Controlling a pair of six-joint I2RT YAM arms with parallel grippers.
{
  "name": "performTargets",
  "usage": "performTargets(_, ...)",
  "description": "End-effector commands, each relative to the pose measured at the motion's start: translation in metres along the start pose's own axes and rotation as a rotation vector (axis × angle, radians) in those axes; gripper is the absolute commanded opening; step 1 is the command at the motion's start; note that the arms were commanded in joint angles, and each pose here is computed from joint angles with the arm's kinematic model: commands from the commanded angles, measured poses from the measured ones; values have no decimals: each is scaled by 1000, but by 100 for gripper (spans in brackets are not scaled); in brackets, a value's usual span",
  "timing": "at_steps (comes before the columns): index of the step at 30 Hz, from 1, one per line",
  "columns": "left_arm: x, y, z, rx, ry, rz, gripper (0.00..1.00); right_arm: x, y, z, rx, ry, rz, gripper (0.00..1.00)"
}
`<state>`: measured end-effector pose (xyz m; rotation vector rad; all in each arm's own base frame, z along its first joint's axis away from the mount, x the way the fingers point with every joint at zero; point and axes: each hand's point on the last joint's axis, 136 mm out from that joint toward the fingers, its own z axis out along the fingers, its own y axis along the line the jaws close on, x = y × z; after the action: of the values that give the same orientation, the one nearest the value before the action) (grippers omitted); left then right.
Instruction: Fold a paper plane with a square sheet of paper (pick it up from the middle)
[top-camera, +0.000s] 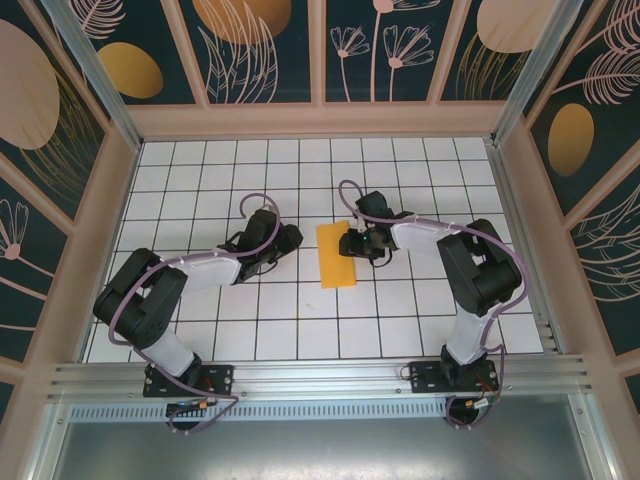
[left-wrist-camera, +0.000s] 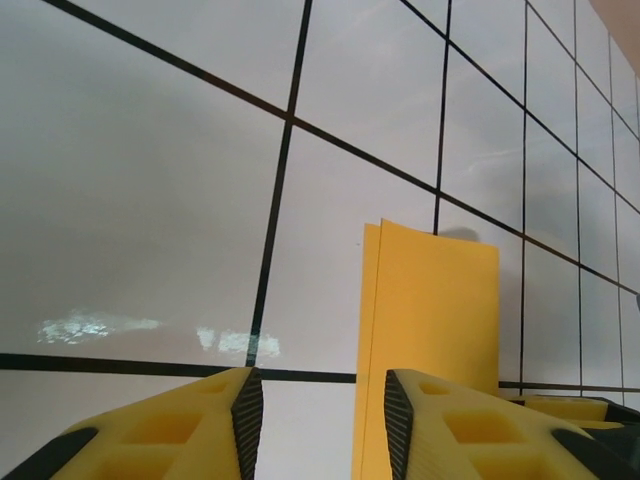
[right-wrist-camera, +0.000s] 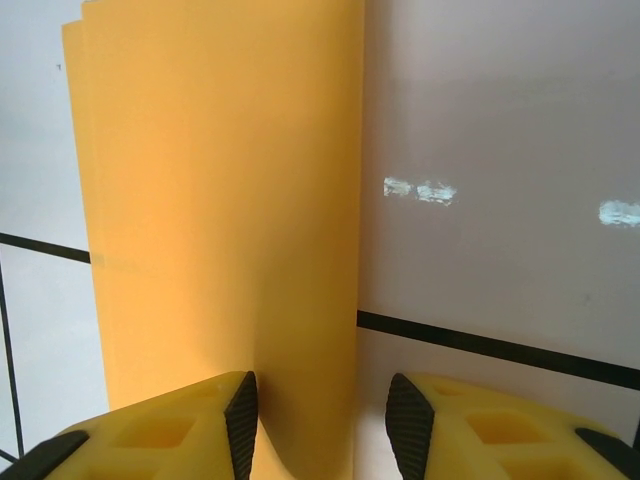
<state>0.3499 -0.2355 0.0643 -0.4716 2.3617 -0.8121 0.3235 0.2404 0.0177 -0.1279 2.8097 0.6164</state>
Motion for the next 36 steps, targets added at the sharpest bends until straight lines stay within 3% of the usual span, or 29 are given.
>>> performTargets(1, -3, 0, -4, 1, -6, 15, 42, 35, -19, 31, 70, 115, -32, 46)
performTargets(23, 9, -35, 15, 144, 109, 46, 46, 42, -22, 41, 62, 153, -54, 50)
performTargets(36, 30, -46, 30, 199, 195, 52, 42, 43, -23, 44, 64, 160, -42, 51)
